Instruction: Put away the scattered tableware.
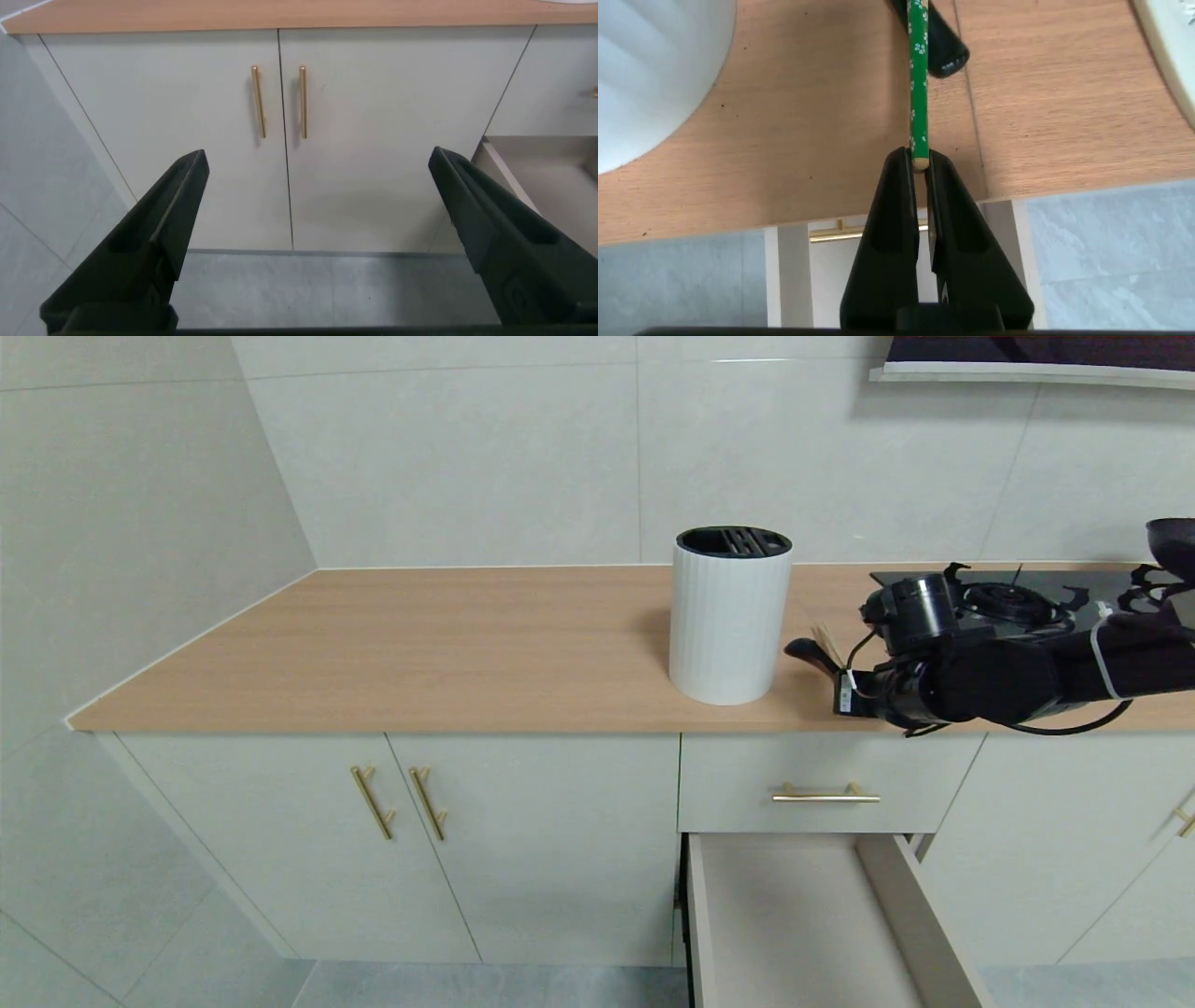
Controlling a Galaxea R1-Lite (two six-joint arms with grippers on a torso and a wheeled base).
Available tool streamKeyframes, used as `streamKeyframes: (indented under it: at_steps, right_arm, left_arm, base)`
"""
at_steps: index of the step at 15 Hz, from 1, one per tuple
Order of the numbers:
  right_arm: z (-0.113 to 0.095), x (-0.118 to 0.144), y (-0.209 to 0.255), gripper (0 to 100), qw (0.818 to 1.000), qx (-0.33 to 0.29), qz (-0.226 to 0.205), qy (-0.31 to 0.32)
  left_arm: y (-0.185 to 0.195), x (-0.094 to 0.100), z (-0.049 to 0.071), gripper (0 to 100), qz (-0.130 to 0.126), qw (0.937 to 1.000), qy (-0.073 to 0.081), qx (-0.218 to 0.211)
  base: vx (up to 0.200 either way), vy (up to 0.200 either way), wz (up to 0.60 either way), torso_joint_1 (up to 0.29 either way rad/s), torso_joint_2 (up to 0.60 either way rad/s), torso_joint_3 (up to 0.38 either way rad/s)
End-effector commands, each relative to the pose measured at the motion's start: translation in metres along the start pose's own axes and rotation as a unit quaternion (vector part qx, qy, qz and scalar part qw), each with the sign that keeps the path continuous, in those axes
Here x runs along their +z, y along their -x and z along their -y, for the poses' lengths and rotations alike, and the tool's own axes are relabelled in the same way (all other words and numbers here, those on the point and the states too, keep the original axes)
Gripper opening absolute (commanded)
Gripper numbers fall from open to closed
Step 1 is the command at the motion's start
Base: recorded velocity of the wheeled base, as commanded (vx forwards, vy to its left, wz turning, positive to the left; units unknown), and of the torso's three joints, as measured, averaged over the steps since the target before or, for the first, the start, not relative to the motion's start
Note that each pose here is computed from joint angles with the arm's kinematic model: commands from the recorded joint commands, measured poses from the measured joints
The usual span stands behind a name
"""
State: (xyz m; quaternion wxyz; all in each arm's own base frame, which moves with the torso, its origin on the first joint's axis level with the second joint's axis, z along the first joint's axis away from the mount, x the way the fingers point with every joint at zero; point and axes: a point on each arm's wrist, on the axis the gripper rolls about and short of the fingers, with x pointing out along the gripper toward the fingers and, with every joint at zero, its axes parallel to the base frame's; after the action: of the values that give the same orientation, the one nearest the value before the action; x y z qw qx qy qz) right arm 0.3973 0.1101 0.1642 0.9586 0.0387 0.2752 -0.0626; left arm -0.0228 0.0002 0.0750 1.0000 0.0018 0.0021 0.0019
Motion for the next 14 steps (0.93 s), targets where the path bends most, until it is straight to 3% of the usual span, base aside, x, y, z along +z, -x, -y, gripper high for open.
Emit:
streamKeyframes:
  at_steps: [1, 8, 14]
  right_arm:
    - [0.002, 0.004, 0.006, 0, 1.0, 0.001, 0.007, -0.003]
    - [0.011, 0.019, 0.045, 0, 0.999, 0.012, 0.034, -0.012]
    - [0.033, 0.012, 0.115, 0, 0.998, 0.039, 0.053, -0.016]
  left_arm:
    - [0.0, 0.0, 0.0, 100, 0.0, 1.0, 0.0, 0.0]
    - [0.0, 0.0, 0.0, 100, 0.0, 1.0, 0.0, 0.0]
    - [0.0, 0.0, 0.0, 100, 0.0, 1.0, 0.0, 0.0]
  base:
    - [0.0, 0.0, 0.0, 0.0, 0.0, 0.0]
    - [0.0, 0.0, 0.0, 0.0, 0.0, 0.0]
    - [0.0, 0.0, 0.0, 0.0, 0.0, 0.0]
